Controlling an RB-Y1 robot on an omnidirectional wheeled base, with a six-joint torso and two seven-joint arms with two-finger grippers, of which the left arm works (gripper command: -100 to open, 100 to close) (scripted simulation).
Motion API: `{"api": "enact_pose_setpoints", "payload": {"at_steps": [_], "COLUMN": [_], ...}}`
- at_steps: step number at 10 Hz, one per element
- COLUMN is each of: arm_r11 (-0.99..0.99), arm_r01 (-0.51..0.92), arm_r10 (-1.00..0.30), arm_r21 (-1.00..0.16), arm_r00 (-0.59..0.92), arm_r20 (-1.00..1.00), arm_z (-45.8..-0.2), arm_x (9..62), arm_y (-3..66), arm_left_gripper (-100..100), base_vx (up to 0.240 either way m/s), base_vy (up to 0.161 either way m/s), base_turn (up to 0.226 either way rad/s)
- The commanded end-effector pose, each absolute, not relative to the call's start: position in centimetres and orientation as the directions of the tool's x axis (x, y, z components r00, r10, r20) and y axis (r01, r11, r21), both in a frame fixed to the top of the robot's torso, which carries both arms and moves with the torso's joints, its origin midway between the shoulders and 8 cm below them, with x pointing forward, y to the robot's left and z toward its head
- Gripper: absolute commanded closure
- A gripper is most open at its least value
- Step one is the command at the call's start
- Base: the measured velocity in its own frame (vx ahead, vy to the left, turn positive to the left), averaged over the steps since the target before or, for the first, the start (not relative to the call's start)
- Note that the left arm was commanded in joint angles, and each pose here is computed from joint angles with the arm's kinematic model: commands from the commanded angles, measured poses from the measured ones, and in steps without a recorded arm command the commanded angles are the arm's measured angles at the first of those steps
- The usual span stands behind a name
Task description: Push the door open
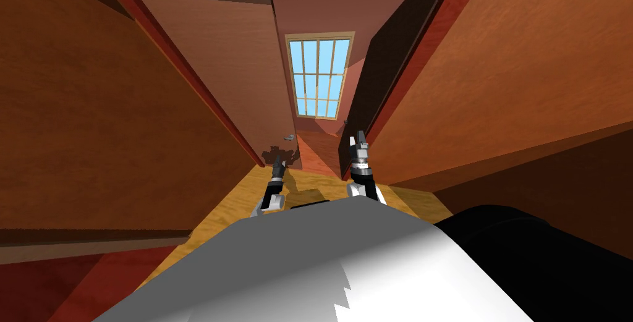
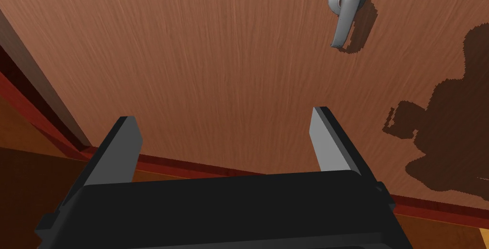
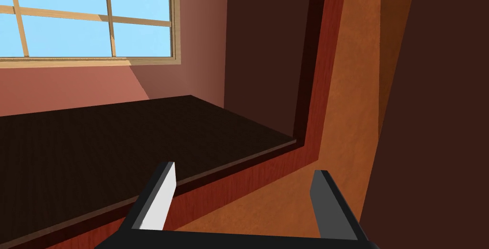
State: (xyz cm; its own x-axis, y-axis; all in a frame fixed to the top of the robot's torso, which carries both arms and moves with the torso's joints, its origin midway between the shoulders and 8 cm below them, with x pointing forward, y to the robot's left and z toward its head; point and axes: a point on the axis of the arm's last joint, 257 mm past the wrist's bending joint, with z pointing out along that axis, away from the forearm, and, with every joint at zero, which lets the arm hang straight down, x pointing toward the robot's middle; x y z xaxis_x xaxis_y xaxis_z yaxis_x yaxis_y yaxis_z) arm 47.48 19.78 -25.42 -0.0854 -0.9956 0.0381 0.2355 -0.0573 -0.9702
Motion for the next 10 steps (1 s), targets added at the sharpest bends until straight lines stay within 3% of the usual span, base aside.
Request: {"api": "enact_pose_setpoints", "payload": {"at_steps": [1,10], "arm_r11": [-0.056,-0.045], "arm_r01": [0.220,0.139], "arm_r10": [-0.995,-0.992], "arm_r21": [-0.974,-0.989], "arm_r00": [-0.092,-0.127], "arm_r20": [0.037,0.027], "arm_z": [-26.3,-31.4], "arm_x": [47.7,48.4], "arm_y": [19.4,17.5], "arm_left_gripper": [-100,-100], "base_vx": [0.087,0.085], "base_vy": [0.080,0.085], "base_turn": [-0.056,-0.047]}}
